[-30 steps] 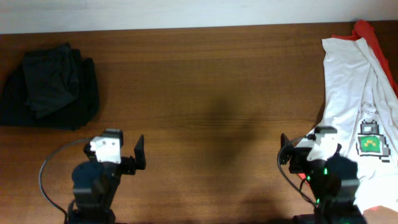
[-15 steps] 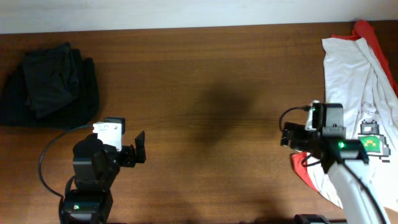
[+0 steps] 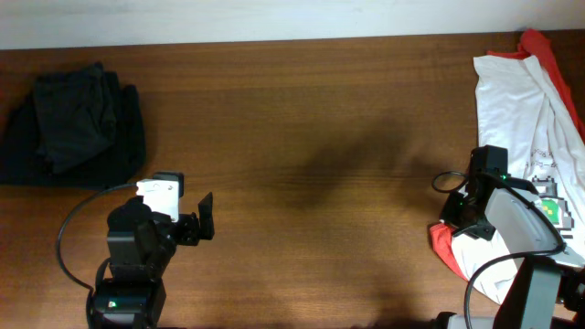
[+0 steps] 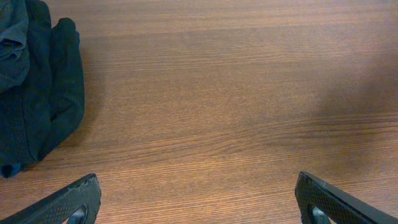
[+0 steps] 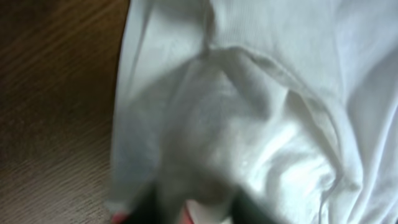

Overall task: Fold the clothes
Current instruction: 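Reach the right gripper to the white T-shirt and pinch it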

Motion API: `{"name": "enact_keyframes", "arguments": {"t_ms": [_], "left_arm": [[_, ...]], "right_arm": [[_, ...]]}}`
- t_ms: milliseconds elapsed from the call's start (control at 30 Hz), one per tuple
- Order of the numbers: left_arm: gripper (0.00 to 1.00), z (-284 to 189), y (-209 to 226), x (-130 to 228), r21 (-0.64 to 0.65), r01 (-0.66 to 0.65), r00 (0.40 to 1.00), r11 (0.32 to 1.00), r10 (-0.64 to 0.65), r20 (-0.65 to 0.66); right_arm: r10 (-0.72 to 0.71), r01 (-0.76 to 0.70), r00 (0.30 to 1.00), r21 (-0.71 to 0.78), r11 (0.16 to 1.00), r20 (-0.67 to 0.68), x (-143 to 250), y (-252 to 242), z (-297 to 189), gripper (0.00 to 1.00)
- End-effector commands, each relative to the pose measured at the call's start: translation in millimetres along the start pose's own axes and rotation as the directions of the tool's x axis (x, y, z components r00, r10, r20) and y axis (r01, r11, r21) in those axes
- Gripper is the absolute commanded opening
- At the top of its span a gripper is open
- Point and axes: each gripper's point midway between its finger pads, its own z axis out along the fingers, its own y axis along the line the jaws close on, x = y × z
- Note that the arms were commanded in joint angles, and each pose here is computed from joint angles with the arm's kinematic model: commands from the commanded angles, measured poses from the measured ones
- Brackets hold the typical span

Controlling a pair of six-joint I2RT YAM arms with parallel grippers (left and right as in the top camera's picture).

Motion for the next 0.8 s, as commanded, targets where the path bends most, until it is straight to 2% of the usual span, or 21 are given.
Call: {"name": "enact_keyframes", "arguments": {"t_ms": [0,267,467,733,767], "left_arm": [[0.99,-3.8,-1.9,-10.1,0.012,0.006,1.0,1.0,-0.006,0.024],[0.99,-3.8,-1.9,-9.9,0.012,0.006,1.0,1.0,-0.006,0.023],[0.99,-3.8,-1.9,-10.1,0.012,0.006,1.0,1.0,-0.006,0.024],[0.99,-3.8,-1.9,-9.3,0.012,0.006,1.0,1.0,-0.006,0.021],[0.99,-3.8,-1.9,-9.3,0.012,0.006,1.0,1.0,-0.006,0.021]], "right_arm": [[0.031,-0.03,0.996,-0.005,1.0,0.083,-22.6,-2.2,-20.6,0.12],[0.054,-0.04,0.966,-0.06,0.997,0.252,-69.0,-0.3,-107.5,0.11],[0.047,-0.038,0.974,-0.043,0.998,0.22,-61.2,-3.4,-105.7,0.18],[0.043,-0.04,0.978,-0.02,0.999,0.204,-58.3,-6.8,-102.7,0.19],[0.043,-0.04,0.978,-0.021,0.999,0.204,-58.3,-6.7,-102.7,0.27]]}}
